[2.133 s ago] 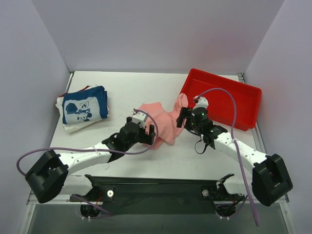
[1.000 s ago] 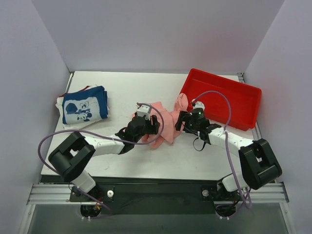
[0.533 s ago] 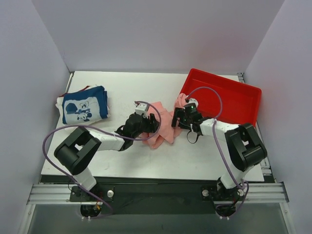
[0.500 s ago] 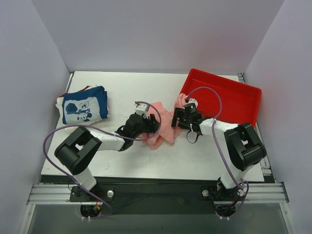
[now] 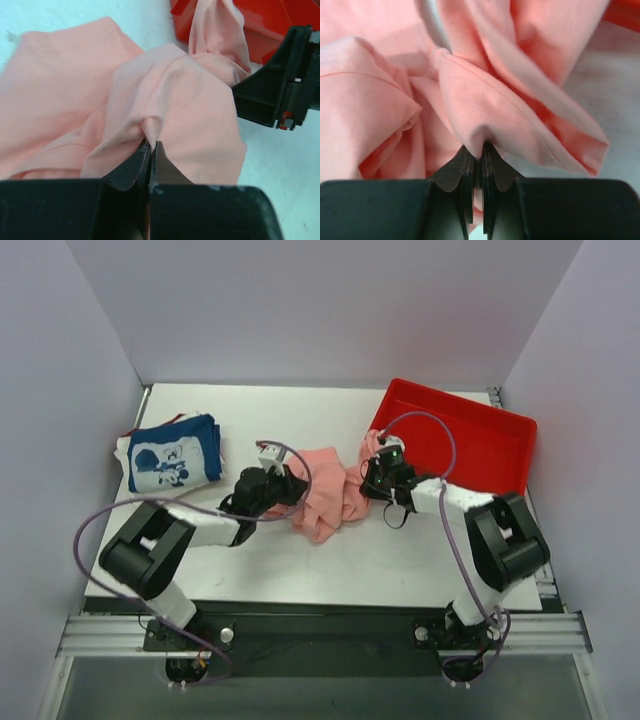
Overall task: Fold and stack the t-shirts
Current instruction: Flatten out the tshirt
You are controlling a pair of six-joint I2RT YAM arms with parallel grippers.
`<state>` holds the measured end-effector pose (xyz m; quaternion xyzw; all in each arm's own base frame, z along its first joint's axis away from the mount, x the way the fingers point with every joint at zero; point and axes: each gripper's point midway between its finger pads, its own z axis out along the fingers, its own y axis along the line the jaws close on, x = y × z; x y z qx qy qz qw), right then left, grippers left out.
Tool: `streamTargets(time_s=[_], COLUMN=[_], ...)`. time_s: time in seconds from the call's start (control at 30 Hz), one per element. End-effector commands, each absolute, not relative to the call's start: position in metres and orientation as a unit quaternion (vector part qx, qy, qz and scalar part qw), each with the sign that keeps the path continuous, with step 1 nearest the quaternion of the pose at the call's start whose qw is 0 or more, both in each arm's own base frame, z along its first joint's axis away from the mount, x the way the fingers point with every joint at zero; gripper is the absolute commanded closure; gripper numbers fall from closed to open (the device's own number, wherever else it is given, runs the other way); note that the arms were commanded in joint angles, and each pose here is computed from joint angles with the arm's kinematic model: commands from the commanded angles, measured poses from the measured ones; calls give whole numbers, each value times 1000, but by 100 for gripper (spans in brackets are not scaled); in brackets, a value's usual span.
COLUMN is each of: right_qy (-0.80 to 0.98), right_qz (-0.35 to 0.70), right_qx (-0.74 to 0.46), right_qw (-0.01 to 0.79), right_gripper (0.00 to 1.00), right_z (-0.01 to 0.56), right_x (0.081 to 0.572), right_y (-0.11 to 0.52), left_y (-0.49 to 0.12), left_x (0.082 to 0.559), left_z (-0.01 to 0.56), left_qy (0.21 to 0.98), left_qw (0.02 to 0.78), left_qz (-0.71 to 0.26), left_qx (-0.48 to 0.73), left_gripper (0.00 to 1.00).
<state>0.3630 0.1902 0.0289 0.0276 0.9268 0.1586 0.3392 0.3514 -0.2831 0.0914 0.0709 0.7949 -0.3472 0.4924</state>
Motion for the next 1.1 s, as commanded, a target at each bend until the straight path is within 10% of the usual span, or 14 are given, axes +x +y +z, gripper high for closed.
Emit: streamTargets(time_s=[0.0,0.63,1.0,1.07], right_qy=[900,782,806,816], right_qz=[157,169,54,21], right_qx=[27,70,108,118], right_qw=[405,596,580,565], right_gripper=[100,100,100,100], right_z=[89,254,225,212], right_x=[364,272,308,319], right_y=[177,100,74,67], left_y=[-269,-164,-169,-166], left_x=[353,265,308,327], left_z=[149,256,177,163], left_qy=[746,714,798,807], left_qw=[548,637,551,546], left_qz=[-370,-283,-233,-217], left_qx=[76,71,69,63], left_gripper=[100,100,100,78])
